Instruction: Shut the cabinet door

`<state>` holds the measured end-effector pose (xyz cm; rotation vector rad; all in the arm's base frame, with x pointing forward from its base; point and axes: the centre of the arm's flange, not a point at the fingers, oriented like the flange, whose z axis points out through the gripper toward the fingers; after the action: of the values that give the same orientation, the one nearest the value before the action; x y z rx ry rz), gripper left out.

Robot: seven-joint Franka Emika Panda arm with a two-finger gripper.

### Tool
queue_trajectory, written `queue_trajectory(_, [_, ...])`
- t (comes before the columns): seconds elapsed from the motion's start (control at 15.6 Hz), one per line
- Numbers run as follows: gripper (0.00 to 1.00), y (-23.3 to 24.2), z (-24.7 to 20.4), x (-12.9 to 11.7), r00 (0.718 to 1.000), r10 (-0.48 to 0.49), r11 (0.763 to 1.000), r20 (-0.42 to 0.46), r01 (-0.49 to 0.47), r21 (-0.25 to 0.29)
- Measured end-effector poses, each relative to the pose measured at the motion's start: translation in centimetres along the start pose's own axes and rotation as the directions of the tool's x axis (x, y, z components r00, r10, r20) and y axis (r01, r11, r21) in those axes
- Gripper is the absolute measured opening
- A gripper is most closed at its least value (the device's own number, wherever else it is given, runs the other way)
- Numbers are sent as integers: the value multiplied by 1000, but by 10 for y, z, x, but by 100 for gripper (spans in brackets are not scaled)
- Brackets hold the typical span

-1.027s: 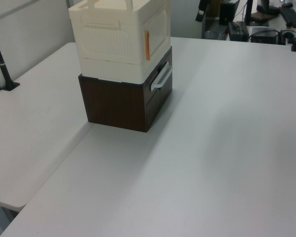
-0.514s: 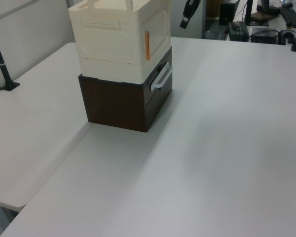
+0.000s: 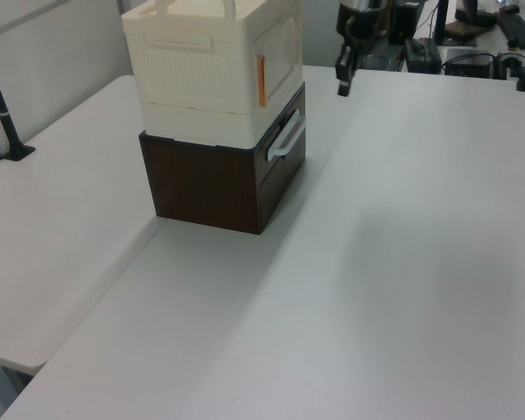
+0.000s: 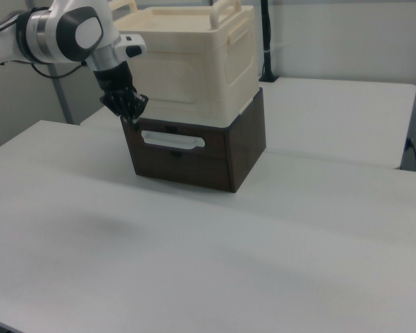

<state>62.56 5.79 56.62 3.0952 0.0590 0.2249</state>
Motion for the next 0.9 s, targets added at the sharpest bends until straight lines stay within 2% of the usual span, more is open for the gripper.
queue_trajectory(0.19, [2,18,-10,-19,995,29,999,100,-27,-21])
queue_trajectory(0.32, [5,31,-27,-33,990,47,999,134,-43,-32])
queue_trajectory(0.45, [19,38,-43,-43,988,41,999,147,-36,-37])
queue_trajectory(0.9, [88,40,-44,-51,985,22,999,173,-13,-52])
